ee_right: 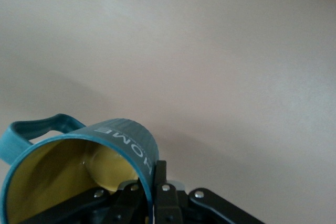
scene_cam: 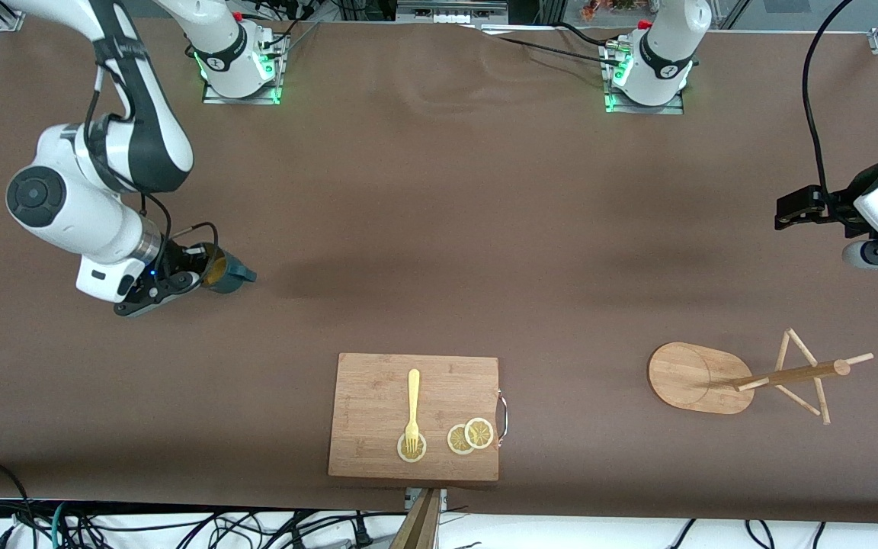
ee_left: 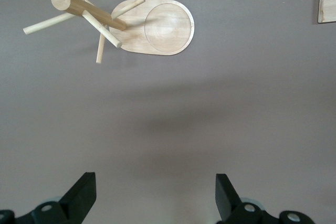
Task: Pass cup and hang on rack
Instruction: 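Carry the mug toward table center while the left gripper moves inward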
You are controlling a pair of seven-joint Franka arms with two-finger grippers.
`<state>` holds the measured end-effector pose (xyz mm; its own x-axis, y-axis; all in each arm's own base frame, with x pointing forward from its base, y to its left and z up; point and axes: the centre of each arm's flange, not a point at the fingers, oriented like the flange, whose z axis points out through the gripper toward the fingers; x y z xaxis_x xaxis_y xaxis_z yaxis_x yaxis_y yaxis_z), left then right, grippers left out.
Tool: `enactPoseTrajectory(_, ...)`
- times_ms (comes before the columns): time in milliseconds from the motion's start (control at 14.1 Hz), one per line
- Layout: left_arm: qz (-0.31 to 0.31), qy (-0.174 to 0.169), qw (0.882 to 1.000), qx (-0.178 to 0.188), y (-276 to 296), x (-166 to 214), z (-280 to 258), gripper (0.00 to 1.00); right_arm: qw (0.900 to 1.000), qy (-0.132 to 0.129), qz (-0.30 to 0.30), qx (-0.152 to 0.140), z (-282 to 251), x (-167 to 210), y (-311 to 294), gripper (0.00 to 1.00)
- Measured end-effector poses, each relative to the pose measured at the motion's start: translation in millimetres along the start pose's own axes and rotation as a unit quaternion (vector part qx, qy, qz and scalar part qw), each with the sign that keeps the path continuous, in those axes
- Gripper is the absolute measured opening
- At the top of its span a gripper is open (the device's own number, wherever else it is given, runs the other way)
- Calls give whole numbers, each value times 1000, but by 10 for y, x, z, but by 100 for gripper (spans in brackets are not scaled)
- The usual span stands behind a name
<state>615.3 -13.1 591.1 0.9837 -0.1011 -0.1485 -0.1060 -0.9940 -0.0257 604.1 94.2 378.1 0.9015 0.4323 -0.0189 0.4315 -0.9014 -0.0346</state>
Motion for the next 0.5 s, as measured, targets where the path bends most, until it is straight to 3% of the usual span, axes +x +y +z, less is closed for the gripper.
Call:
enactPoseTrajectory(284, 16, 0, 1000, 2, 189, 11, -7, 100, 999, 4, 46, 12, -614, 232, -994, 4)
enactPoseTrajectory(496, 26, -1, 1000, 3, 309, 17, 4, 100, 995, 13, 100, 17, -749, 348, -1877, 4)
